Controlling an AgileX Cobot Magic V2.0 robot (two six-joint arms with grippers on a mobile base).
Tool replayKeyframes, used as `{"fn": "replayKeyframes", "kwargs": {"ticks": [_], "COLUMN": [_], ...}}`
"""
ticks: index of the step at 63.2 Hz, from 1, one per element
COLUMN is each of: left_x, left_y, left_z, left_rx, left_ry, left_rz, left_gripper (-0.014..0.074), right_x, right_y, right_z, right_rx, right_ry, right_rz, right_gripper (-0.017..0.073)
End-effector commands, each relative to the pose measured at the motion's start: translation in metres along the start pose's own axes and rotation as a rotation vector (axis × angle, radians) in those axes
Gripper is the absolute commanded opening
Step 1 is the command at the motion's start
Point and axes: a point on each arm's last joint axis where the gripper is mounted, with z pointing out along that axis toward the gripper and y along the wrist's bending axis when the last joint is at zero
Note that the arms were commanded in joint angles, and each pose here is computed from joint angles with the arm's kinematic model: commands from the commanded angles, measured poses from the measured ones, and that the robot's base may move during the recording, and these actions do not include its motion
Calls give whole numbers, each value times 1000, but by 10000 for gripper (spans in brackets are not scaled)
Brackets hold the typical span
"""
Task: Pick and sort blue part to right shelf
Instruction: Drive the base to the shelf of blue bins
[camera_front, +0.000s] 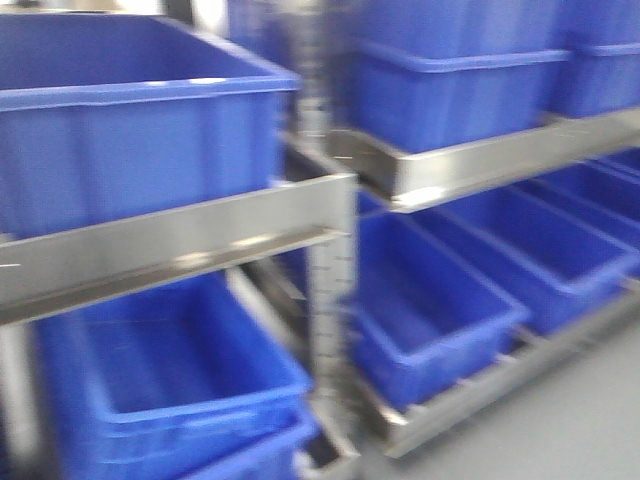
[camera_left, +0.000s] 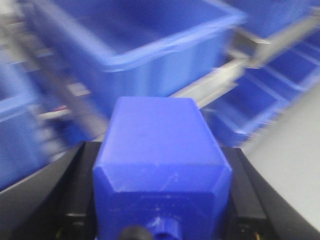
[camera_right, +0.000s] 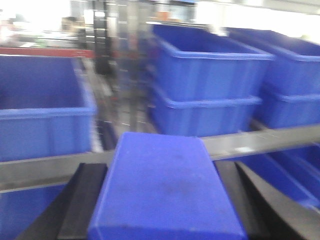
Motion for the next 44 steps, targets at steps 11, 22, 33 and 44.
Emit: {"fn": "replayKeyframes", "kwargs": {"ticks": [11,22,33,44], "left_x": [-16,-16,-16,-16], "left_y": [-1,-1,-1,-1], "left_z": [-2,-2,-2,-2], "left_rx": [9,9,9,9], "left_ry": [-99,-99,-99,-99], "left_rz": [-8,-8,-8,-8], "left_gripper": [356,356,356,356], "right_x": [-18,-18,-18,-18], "right_y": [0,0,0,0], "right_z": [-1,-1,-1,-1], "right_rx": [-6,-6,-6,-6], "right_ry": [-109,-109,-109,-109], "right_rz": [-19,-19,-19,-19], "right_gripper": [286,286,286,286]}}
